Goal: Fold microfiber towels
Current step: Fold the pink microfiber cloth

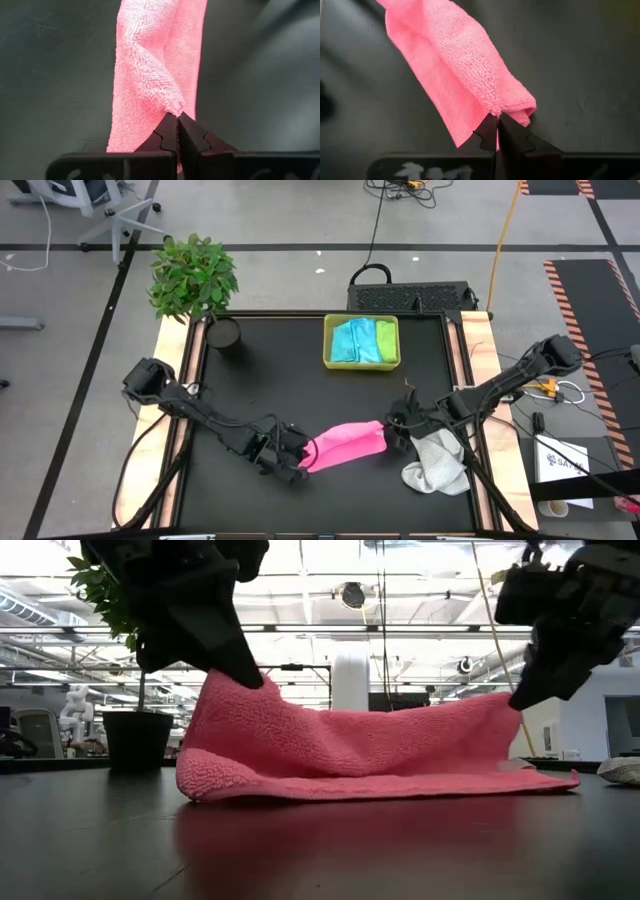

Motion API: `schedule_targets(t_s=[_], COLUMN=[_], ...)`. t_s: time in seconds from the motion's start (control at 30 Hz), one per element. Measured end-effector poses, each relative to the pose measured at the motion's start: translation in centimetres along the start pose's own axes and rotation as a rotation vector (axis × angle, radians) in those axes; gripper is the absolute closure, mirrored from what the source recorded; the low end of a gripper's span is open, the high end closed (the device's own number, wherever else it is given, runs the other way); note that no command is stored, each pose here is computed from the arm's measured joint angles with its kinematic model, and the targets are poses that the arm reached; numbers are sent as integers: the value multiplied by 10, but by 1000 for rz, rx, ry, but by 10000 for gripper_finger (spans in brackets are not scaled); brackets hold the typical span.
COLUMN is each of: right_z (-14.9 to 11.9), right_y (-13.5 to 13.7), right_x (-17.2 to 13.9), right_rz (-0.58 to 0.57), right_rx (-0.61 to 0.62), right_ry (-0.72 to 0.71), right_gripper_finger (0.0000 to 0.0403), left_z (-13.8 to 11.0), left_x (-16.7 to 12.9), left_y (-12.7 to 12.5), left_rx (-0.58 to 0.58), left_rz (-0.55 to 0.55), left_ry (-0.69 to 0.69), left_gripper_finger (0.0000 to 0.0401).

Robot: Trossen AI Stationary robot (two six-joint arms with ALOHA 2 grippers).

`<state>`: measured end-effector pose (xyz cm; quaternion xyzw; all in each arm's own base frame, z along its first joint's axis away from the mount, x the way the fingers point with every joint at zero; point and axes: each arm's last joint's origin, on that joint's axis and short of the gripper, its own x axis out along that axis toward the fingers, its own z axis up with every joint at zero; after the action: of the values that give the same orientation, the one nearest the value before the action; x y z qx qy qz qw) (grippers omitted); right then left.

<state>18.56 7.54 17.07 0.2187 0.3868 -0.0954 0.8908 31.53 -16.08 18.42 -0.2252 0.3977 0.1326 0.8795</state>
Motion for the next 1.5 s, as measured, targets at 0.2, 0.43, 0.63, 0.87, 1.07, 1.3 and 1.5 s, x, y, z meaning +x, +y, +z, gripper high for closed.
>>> schedule_targets(t_s=[0.2, 0.43, 0.63, 0.87, 1.07, 1.3, 1.5], right_z=[-12, -22, -31, -38, -42, -47, -47], right_y=[9, 12, 17, 24, 25, 25, 27], right_x=[-4, -3, 6, 7, 9, 15, 16], right_rz=[31, 15, 9, 34, 53, 69, 82], right_rx=[17, 11, -5, 6, -28, -38, -26], right_ry=[39, 82, 118, 128, 188, 266, 257], right_gripper_finger=[403, 403, 403, 403, 403, 377, 326], left_z=[-6, -17, -23, -24, -24, -22, -21], left_x=[-3, -2, 10, 12, 12, 13, 13], left_y=[-5, -8, -8, -10, -9, -9, -12], left_rx=[-14, -11, -20, -27, -36, -51, -61], left_rz=[-16, 0, -5, -25, -24, -70, -99], left_ry=[8, 40, 75, 83, 89, 145, 130], left_gripper_finger=[400, 400, 400, 396, 377, 311, 251])
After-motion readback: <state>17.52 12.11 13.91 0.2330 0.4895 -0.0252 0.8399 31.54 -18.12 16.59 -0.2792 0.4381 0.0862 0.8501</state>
